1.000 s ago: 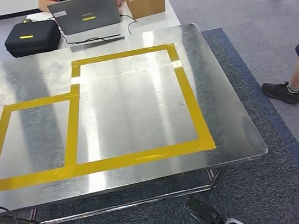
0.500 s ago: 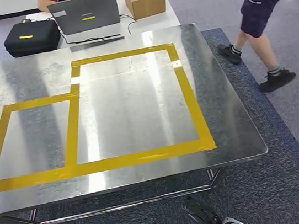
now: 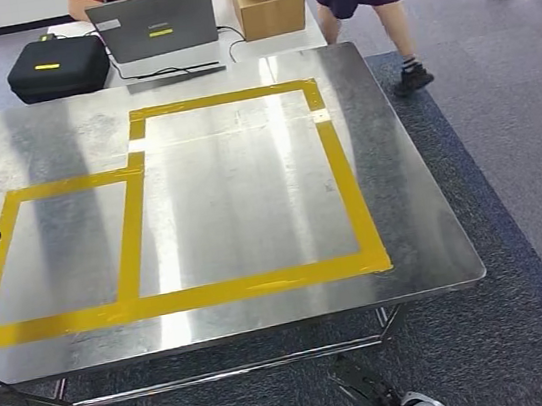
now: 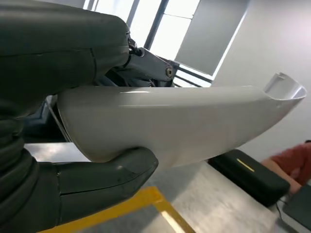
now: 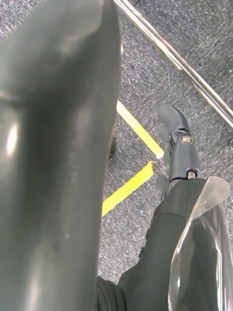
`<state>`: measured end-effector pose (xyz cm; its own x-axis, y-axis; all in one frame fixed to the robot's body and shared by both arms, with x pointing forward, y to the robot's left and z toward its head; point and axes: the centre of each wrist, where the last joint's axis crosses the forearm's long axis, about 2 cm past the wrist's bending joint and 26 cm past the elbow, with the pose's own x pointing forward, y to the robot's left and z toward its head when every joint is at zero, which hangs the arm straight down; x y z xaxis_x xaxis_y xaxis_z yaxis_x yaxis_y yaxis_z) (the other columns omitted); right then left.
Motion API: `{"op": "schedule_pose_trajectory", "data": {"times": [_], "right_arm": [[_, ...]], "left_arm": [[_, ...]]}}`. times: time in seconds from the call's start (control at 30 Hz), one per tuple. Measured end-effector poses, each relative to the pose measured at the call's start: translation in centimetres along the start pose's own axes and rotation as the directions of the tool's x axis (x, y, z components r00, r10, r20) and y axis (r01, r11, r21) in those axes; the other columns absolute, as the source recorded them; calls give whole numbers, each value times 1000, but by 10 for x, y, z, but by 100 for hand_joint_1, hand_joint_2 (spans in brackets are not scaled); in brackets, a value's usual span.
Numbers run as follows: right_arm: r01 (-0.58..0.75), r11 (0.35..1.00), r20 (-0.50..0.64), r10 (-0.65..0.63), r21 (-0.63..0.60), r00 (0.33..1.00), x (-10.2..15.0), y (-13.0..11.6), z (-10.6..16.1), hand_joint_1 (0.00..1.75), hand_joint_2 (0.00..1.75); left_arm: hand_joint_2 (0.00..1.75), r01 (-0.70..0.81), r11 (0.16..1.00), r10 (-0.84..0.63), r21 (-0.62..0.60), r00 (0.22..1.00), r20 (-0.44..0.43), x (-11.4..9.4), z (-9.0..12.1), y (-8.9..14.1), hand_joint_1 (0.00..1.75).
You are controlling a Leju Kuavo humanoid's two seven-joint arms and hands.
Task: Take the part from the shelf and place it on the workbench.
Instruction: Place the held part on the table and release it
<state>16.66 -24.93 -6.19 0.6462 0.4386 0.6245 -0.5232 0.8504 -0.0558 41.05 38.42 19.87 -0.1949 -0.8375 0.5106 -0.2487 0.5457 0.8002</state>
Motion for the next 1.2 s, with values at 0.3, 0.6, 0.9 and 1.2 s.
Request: {"op": "schedule_pose_trajectory", "data": {"times": [0.3,0.6,0.9,1.2], "right_arm": [[-8,1000,5,7,7,1000,0,0,0,0,0],[-6,1000,35,6,-1,999,-9,1,1,0,0],[-8,1000,-9,8,-1,1000,-9,-1,1,0,0],[-8,1000,-29,8,-9,1000,-9,-1,1,0,0]], "left_arm": [[175,-9,998,11,-55,1000,29,14,0,-14,175],[175,-17,996,18,-93,1000,0,14,7,-25,175],[175,-30,989,21,-147,998,-60,7,17,-38,175],[175,-14,977,-8,-211,994,-106,-1,28,-50,175]]}}
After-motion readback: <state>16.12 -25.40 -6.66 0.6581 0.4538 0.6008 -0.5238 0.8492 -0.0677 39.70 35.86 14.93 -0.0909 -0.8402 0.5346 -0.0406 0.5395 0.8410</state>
